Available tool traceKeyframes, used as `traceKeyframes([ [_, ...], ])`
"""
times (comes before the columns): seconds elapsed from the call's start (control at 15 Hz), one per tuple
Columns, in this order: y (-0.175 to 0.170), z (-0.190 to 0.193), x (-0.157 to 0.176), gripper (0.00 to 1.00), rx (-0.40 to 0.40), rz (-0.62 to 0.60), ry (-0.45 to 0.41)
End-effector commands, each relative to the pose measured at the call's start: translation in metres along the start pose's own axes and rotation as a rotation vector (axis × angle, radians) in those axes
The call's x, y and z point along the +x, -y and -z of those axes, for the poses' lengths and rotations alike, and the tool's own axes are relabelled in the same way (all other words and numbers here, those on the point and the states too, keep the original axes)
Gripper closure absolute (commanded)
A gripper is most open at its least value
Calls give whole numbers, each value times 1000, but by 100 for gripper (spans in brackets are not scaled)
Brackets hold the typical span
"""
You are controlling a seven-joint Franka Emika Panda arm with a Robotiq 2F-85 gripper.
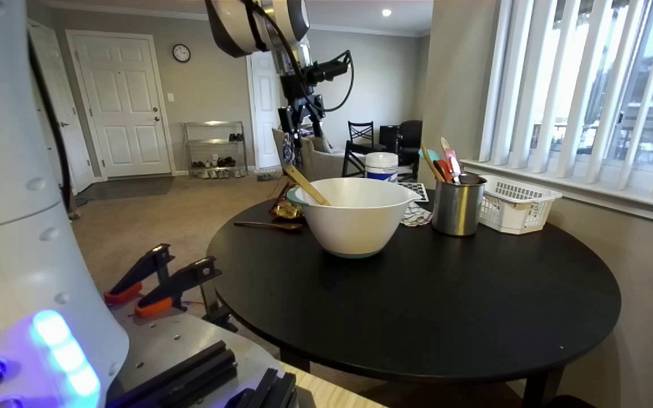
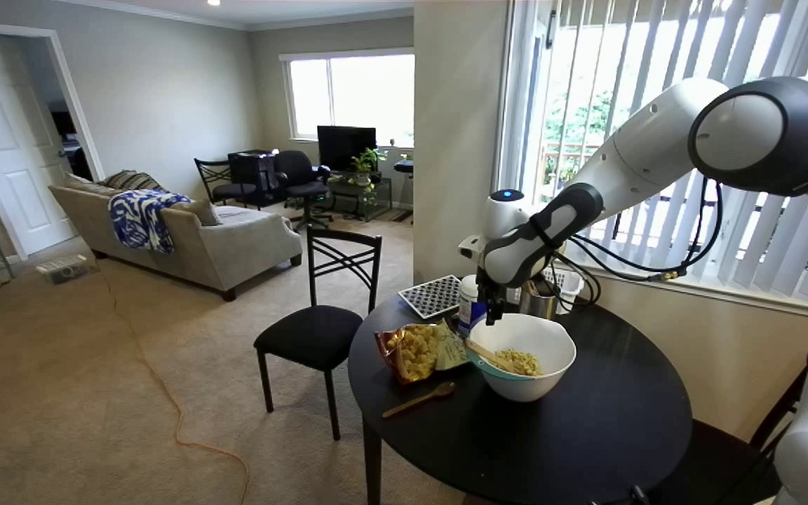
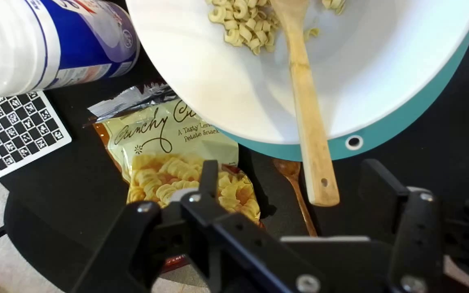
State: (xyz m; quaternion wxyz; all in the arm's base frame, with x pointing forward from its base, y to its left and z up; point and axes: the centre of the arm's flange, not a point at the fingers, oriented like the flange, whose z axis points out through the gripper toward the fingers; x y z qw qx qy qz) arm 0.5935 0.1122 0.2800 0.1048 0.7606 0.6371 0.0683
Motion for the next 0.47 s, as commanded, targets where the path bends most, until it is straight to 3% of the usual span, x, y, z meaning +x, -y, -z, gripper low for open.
traceKeyframes([
  [0.0,0,0,0,5,0,0,0],
  [0.07,0,0,0,0,0,0,0],
  [0.4,0,0,0,0,0,0,0],
])
